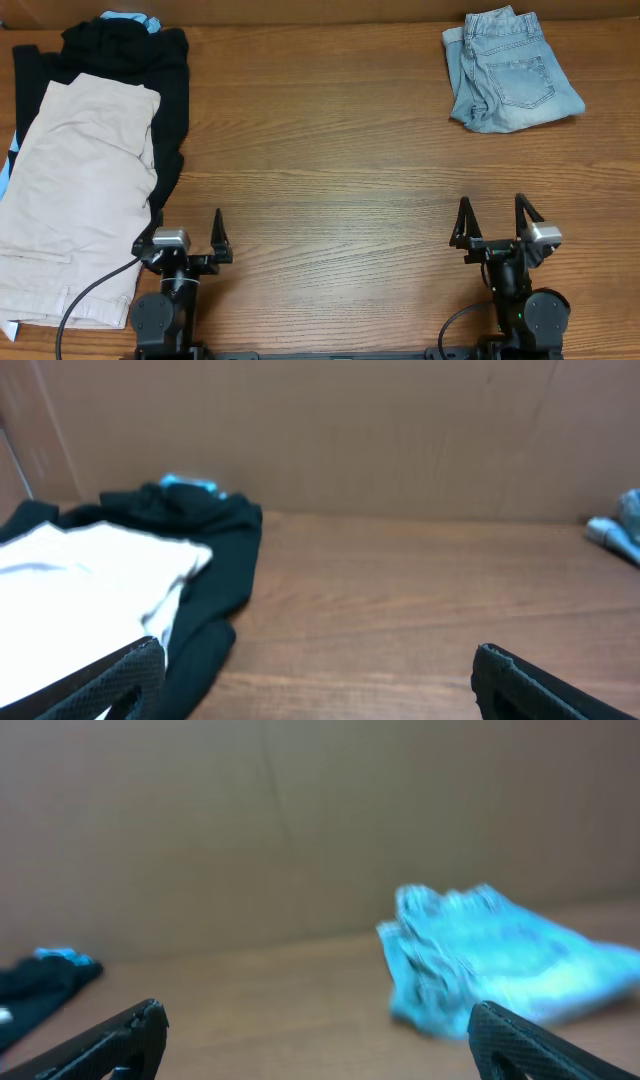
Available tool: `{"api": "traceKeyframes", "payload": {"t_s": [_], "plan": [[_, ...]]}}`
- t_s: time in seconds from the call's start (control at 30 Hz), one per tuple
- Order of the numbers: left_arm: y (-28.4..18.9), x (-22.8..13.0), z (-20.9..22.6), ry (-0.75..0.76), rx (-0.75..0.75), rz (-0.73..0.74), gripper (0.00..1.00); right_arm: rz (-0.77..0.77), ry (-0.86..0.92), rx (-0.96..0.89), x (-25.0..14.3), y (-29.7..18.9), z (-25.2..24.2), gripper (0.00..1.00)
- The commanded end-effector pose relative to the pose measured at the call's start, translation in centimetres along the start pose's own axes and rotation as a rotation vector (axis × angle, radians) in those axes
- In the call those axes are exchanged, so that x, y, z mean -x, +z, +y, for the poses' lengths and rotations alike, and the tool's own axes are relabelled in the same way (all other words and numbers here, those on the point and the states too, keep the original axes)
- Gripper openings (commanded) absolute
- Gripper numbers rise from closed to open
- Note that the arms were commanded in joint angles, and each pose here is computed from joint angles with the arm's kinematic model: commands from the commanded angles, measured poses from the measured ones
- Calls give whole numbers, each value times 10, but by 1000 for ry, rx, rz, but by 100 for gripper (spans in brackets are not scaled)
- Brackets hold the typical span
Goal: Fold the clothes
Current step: 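Raise both arms and move the left gripper over the beige shorts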
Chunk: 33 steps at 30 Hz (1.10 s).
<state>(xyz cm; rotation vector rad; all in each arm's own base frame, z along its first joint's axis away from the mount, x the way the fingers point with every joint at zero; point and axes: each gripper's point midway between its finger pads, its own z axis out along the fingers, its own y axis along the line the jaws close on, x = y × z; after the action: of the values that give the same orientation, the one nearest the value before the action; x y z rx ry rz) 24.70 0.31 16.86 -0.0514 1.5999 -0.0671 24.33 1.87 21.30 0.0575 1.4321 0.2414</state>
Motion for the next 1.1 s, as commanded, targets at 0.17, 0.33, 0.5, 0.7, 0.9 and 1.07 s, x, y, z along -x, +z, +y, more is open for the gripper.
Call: {"api": "traceKeyframes", "payload": {"t_s": [0.17,0.33,0.5,0.7,0.9,1.07], "plan": [[-15,76,-13,1,-58,-210,100,-178,-25,144,57,-8,31,100],[-40,139,-31,27,-134,-343,100,-284,-55,237,112,-25,56,100],[-74,194,-54,70,-238,-465,100,-413,-106,355,176,-57,88,100],[-123,252,-74,120,-312,-612,100,-560,-182,487,247,-113,125,100],[-180,303,-83,155,-324,-736,100,-632,-228,549,294,-164,147,100],[-210,322,-87,161,-325,-765,100,-682,-248,564,322,-202,158,100]]}}
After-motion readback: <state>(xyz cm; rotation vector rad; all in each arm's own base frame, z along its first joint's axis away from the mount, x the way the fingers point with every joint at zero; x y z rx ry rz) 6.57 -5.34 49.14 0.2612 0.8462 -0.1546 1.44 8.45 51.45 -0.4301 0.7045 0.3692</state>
